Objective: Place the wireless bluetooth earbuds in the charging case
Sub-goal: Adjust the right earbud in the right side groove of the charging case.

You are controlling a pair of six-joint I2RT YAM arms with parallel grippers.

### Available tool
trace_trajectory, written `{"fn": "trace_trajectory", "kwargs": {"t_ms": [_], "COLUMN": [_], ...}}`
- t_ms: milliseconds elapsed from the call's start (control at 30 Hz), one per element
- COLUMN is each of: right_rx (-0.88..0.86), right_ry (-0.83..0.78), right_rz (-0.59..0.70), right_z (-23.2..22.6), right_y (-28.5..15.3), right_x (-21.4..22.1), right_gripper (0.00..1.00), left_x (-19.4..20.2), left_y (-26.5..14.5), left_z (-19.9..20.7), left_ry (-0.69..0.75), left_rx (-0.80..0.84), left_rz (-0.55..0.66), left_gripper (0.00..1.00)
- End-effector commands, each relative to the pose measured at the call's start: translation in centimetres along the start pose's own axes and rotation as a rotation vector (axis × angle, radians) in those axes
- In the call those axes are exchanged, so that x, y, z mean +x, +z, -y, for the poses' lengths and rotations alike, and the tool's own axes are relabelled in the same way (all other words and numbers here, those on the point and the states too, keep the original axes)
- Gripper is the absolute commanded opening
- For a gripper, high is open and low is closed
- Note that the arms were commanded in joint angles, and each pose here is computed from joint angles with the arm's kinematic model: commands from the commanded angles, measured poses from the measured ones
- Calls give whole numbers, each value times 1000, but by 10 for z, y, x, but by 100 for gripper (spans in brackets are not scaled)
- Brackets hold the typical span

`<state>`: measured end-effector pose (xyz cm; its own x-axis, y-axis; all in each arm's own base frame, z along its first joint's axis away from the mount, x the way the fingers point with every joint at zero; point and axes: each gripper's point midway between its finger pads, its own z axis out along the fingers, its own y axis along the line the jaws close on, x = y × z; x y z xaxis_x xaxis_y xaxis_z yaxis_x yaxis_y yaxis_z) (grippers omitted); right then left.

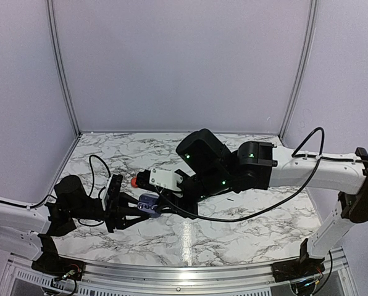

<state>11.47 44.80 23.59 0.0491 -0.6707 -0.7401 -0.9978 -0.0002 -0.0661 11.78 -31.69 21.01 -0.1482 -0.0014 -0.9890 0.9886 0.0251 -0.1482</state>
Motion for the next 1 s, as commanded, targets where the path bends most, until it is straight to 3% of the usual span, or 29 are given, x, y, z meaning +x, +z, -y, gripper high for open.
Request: {"fn": "trace_trajectory", "kwargs": {"t_ms": [0,133,633,800,967], "right_rx": [6,16,59,74,79], "right_ry": [14,18,34,31,26], "right_rz": [-9,23,94,100,88], "right_z": [-4,-2,7,10,12], "right_y": [-10,-17,-30,-34,-32], "right_x": [-3,-12,-37,-42,-41], "right_gripper": [25,34,36,34,23], "left_x": [-47,-45,-30,-29,-28], "left_y": [2,3,9,10,11], "left_z": [10,10,6,6,5], "left_ry": [119,119,125,129,129], "left_rx": [40,44,34,31,30], "left_rz": [141,135,83,75,69], "left_gripper": [0,0,0,0,0]}}
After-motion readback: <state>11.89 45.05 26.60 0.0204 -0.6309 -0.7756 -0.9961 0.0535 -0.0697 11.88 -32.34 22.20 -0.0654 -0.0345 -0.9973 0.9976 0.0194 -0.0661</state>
